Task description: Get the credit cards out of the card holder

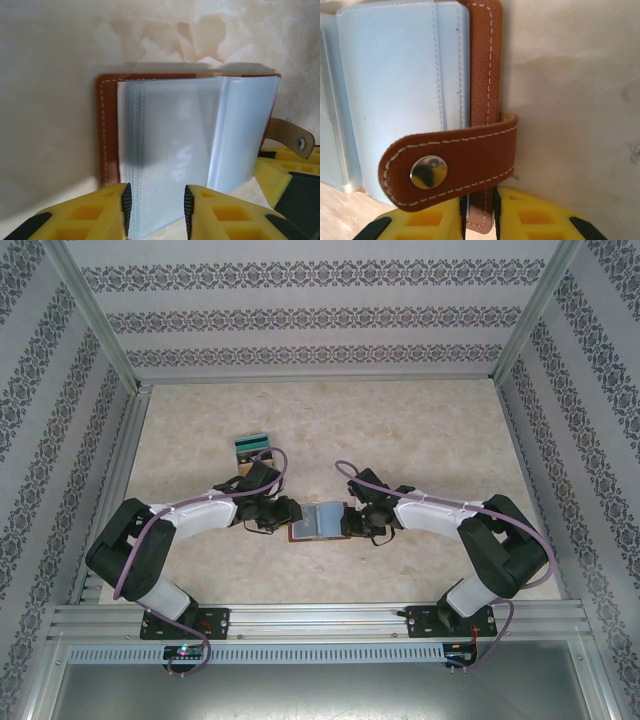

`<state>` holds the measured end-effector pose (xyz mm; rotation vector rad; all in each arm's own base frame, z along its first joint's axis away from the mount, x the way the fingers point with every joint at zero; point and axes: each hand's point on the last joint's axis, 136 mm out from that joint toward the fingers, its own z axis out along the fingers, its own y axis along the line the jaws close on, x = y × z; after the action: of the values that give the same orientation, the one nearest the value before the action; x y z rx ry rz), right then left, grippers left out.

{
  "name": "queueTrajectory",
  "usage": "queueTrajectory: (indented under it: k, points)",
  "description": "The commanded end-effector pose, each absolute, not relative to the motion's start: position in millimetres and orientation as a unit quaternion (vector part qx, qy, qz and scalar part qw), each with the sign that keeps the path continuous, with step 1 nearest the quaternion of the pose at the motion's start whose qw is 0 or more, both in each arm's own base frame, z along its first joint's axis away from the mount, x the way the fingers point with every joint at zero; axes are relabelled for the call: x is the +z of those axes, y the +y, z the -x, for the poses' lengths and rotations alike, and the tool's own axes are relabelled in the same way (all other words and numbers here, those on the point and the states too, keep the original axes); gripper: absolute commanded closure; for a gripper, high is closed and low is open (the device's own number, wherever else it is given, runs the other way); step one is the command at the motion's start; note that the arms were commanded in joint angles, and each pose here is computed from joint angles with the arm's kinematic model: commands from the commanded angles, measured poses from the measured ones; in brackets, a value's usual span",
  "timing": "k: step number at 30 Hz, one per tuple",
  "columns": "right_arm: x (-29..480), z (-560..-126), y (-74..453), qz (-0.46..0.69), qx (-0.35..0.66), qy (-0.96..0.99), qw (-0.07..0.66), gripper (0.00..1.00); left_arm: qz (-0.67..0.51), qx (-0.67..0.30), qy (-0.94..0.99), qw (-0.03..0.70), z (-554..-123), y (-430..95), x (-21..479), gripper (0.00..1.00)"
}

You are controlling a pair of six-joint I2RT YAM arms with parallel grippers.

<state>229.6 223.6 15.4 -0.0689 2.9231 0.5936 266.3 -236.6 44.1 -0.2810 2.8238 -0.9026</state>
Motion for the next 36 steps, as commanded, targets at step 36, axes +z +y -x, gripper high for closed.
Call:
queueTrajectory:
  k: [36]
  points:
    - [6,-229,234,0.029,0.203,0.976,0.068,0.76,0.041,-0.360,0.929,0.076,-276,-280,63,0.40]
